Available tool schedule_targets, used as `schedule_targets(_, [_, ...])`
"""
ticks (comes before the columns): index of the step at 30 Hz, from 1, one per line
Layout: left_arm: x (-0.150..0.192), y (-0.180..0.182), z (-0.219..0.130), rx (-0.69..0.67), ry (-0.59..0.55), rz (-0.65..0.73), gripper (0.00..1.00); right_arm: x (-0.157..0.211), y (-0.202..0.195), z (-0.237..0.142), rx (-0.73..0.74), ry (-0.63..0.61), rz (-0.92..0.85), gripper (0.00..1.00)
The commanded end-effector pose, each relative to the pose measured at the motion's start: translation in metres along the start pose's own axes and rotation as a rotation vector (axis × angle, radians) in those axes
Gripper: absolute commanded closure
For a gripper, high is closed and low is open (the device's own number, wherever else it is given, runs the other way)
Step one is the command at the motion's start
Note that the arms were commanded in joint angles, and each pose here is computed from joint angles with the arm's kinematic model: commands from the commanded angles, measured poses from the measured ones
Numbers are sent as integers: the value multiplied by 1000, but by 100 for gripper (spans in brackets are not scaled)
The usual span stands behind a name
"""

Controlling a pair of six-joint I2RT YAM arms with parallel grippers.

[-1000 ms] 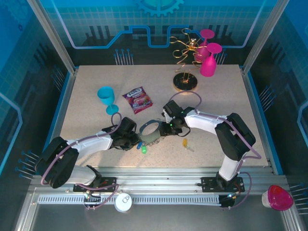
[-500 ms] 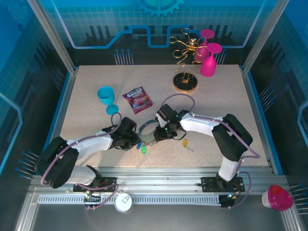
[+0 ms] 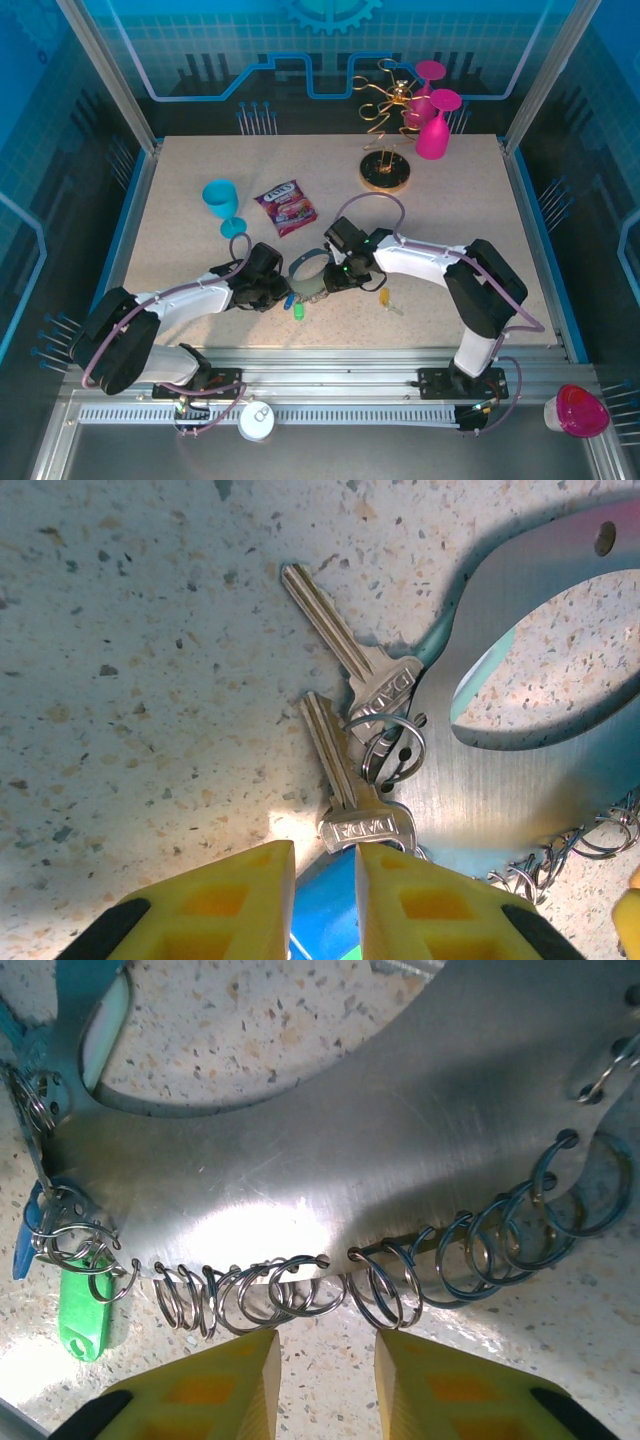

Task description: Put the keys on the keyring

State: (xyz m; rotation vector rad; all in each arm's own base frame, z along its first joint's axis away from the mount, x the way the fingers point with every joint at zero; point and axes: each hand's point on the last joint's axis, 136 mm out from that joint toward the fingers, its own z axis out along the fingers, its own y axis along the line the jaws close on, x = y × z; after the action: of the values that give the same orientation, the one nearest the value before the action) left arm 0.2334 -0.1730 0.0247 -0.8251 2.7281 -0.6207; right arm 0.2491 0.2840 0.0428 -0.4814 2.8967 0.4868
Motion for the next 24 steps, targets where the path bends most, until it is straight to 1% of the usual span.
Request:
schedule_targets(1, [1, 5, -3, -13, -11, -8, 77, -10, -2, -20, 83, -62, -5, 69])
schedule_targets(3, [0, 5, -3, -11, -14, -9, 77, -12, -12, -23, 134, -85, 9, 70])
schedule_targets(5, [0, 5, -3, -11, -14, -9, 77, -12, -15, -23, 144, -88, 13, 70])
schedule_targets(14, [0, 4, -4, -9, -14, -10, 77, -2, -10, -3, 84, -3, 29, 72])
schedule_targets(24, [0, 5, -5, -10, -15, -10, 77, -1, -8, 11, 63, 35, 42, 75])
